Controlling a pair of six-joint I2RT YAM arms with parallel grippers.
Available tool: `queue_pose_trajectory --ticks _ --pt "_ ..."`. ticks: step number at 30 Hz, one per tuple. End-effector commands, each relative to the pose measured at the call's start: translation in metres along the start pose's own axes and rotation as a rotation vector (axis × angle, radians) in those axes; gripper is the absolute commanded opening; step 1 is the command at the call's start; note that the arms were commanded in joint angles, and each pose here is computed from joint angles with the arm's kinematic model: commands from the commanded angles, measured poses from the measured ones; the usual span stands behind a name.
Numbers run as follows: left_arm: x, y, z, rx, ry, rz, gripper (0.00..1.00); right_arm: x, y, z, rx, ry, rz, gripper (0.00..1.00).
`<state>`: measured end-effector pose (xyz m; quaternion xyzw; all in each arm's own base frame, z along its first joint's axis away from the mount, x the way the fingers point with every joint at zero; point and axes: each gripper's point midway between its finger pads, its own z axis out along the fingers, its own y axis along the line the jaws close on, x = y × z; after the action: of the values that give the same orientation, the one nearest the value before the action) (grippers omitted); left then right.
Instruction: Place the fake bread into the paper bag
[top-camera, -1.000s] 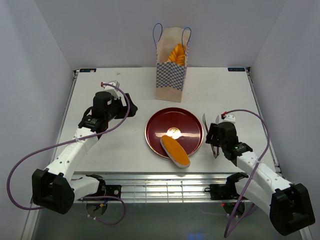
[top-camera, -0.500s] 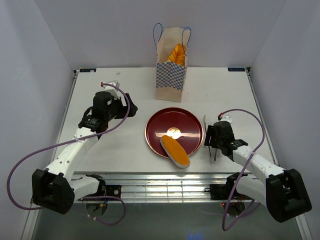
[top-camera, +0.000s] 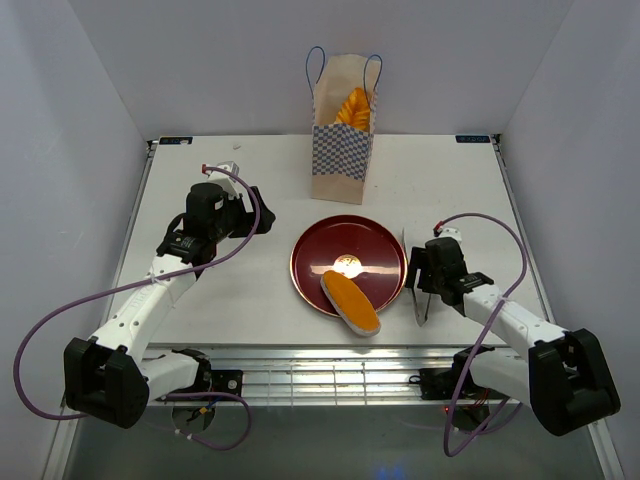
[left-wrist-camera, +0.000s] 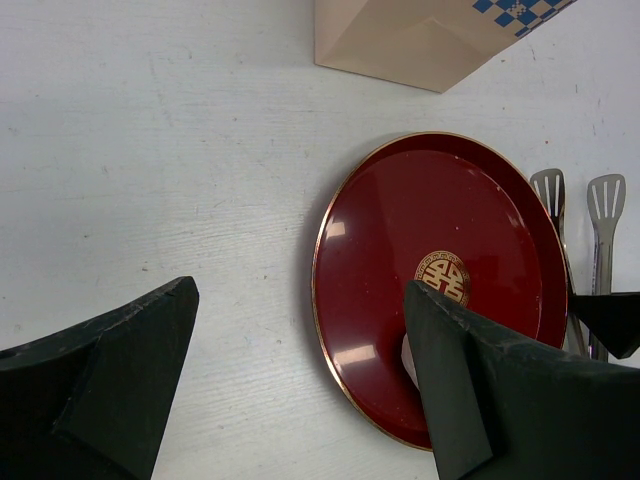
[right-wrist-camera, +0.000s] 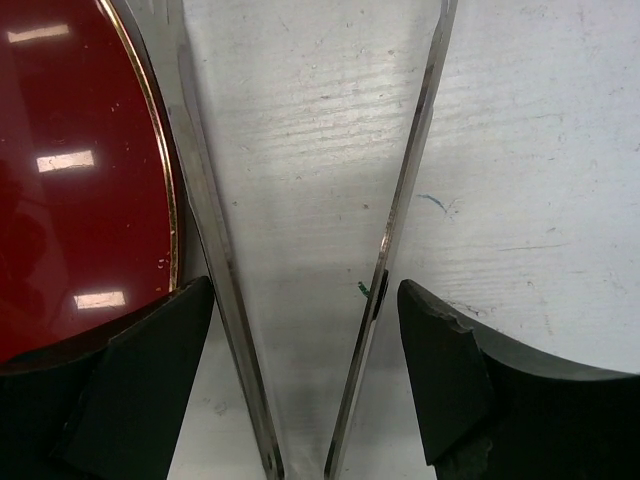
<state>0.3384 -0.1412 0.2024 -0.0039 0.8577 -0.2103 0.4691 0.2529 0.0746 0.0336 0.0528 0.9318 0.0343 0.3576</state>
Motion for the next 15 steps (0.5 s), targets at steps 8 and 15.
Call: queue_pose_trajectory --ticks 8,15 --pt "-0.012 -0.007 -0.002 0.020 -0.019 0.010 0.94 -0.046 0.008 -0.021 -0.017 -0.092 -0.016 0.87" --pt "-0.018 -0.004 -0.007 -0.002 -0.047 0.018 0.95 -0.105 0.044 -0.068 -0.193 -0.205 -0.061 0.96"
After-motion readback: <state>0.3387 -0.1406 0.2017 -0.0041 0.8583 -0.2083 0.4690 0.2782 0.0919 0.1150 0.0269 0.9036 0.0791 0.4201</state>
